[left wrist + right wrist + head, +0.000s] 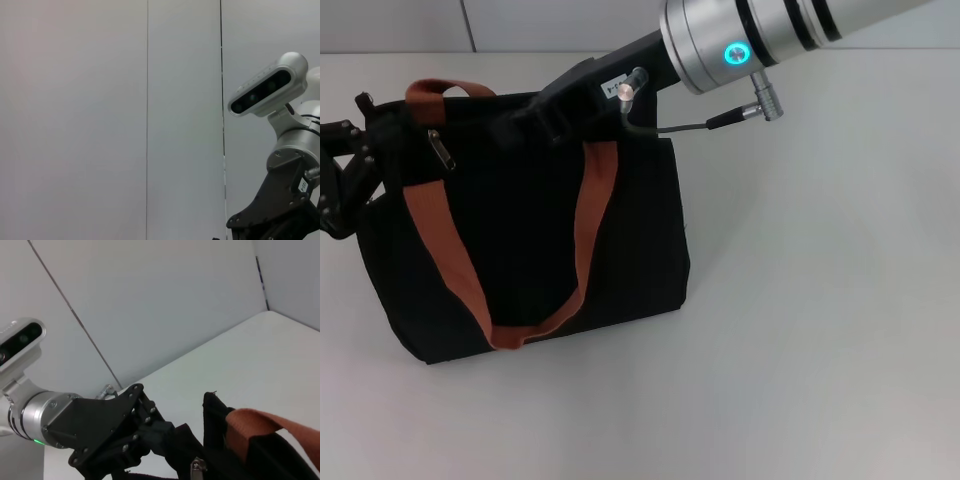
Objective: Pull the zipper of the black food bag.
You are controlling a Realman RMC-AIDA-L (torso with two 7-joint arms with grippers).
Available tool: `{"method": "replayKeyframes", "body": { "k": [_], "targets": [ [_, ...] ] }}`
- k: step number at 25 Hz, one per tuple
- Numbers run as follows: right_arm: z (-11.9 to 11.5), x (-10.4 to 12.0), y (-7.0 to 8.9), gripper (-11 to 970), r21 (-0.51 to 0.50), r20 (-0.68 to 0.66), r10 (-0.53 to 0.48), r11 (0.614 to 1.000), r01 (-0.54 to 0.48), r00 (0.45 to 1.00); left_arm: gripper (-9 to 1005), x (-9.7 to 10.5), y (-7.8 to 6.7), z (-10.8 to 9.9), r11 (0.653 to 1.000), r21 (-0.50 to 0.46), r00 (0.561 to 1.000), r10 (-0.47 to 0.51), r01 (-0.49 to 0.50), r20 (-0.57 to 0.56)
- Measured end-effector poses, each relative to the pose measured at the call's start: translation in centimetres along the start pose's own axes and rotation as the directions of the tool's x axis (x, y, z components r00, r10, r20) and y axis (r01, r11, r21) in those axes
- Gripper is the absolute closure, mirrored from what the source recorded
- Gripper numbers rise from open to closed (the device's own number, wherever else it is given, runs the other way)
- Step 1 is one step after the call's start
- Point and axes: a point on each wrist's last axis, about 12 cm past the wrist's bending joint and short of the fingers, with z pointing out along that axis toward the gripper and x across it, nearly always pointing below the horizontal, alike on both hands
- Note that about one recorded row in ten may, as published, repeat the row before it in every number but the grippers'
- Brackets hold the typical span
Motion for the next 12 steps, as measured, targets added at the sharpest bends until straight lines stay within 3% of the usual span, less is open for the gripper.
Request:
{"method": "replayKeyframes", "body": {
  "k": [12],
  "targets": [
    [0.60, -0.37, 0.59, 834, -0.024, -0.004, -0.032, 0.999, 0.032, 0.999, 978, -0.18, 0.12, 0.06, 1.000, -0.009, 1.000, -0.012, 0.012, 0.016]
  ]
}}
